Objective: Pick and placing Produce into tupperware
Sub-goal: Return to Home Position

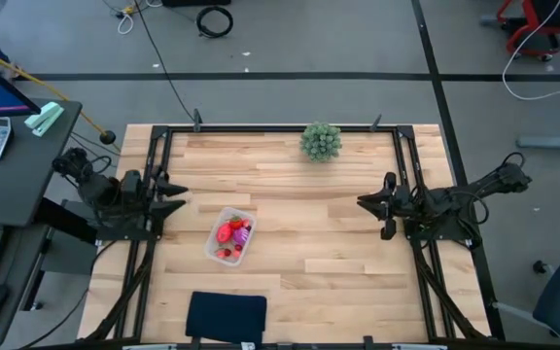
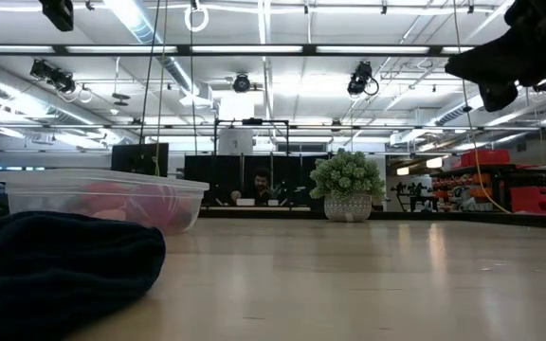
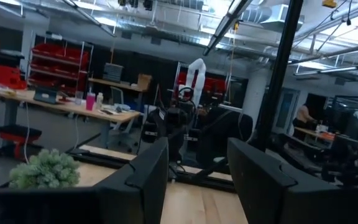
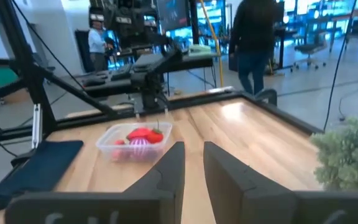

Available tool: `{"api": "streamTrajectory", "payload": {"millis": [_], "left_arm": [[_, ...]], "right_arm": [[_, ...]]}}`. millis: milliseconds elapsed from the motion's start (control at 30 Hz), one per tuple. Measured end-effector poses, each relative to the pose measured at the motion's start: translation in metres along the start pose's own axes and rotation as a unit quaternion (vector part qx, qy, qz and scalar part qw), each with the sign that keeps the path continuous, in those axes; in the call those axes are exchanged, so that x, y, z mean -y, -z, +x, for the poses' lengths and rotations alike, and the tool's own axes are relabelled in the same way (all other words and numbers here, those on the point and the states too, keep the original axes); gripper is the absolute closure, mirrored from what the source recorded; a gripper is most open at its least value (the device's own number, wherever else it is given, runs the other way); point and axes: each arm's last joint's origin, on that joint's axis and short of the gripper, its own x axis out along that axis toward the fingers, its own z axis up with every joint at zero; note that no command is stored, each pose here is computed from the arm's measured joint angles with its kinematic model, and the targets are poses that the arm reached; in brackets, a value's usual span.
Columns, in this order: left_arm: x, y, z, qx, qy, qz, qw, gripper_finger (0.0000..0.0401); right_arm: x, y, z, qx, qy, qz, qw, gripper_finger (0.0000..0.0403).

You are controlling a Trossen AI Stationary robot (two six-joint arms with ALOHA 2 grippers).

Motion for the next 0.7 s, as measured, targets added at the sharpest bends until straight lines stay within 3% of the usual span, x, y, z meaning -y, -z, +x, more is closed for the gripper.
{"api": "streamTrajectory", "payload": {"millis": [500,600,700], "left_arm": [[-0.013,0.0,-0.015,-0.011,-0.001,-0.018,1.0,0.0229],[-0.014,0.001,-0.016,-0.015,0.0,-0.004,1.0,0.0229],[-0.016,-0.002,-0.018,-0.002,0.0,-0.036,0.999,0.0229]], "right_arm": [[0.007,-0.005,-0.012,0.028,-0.003,-0.022,0.999,0.0335],[0.009,-0.005,-0.015,0.029,0.018,-0.026,0.999,0.0336],[0.01,-0.008,-0.017,0.044,0.017,-0.012,0.999,0.0335]]}}
